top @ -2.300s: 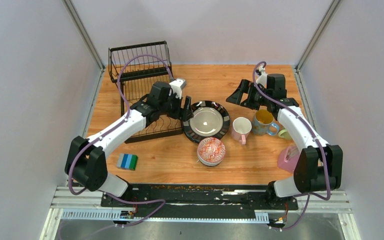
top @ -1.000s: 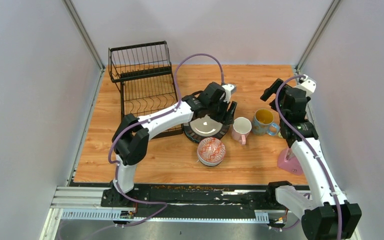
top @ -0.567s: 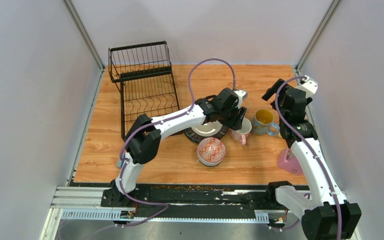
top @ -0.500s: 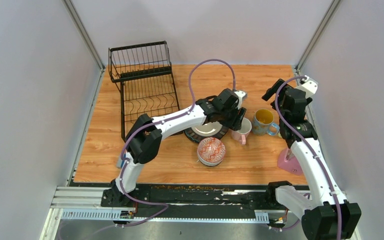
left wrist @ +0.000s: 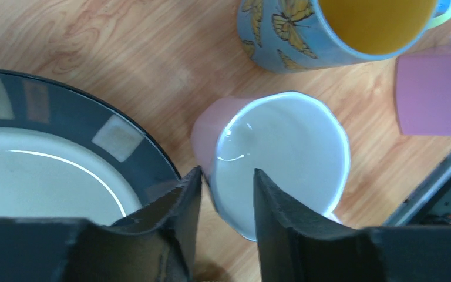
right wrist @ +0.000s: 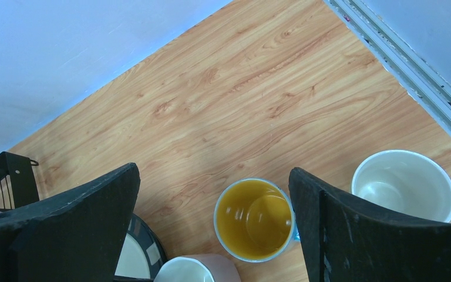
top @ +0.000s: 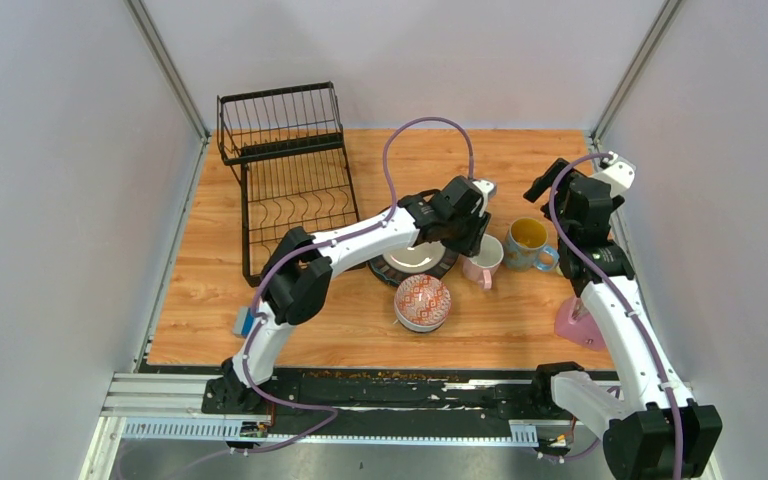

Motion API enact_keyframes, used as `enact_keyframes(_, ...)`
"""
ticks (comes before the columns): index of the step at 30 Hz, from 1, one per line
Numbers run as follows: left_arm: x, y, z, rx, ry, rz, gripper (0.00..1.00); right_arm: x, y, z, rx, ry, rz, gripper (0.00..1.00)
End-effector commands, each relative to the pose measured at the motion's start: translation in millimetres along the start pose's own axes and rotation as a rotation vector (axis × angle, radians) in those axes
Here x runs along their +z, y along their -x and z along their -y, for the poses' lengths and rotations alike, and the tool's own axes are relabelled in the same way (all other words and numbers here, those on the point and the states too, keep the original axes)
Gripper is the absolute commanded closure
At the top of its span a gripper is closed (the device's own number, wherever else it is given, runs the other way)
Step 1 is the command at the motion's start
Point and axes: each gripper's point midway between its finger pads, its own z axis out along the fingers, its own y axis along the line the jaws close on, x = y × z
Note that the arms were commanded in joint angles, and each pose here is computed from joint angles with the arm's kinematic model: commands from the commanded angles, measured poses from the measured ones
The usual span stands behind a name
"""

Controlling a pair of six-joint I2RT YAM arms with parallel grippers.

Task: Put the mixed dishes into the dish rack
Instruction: Pick up the cup at the center of the board.

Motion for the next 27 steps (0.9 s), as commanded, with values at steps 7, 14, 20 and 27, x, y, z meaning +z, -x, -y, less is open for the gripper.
enact_keyframes(7, 1, 10, 7, -0.014, 0.010, 0.025, 0.62, 1, 10, -7, 0.014, 0.027, 0.041, 0.00)
enact_keyframes(14, 3, 8, 7, -0.016, 0.003, 0.023, 0.73, 5, 7, -8, 0.014, 0.025, 0.029, 0.00)
enact_keyframes(20, 2, 11, 15, -0.022, -0.035, 0.038, 0.88, 10, 2, -11, 0.010, 0.031, 0.007, 0.00)
enact_keyframes(27, -6, 20, 23, -0.011, -0.082, 0.091, 1.00, 13, -1, -15, 0.009, 0.049, -0.011, 0.00)
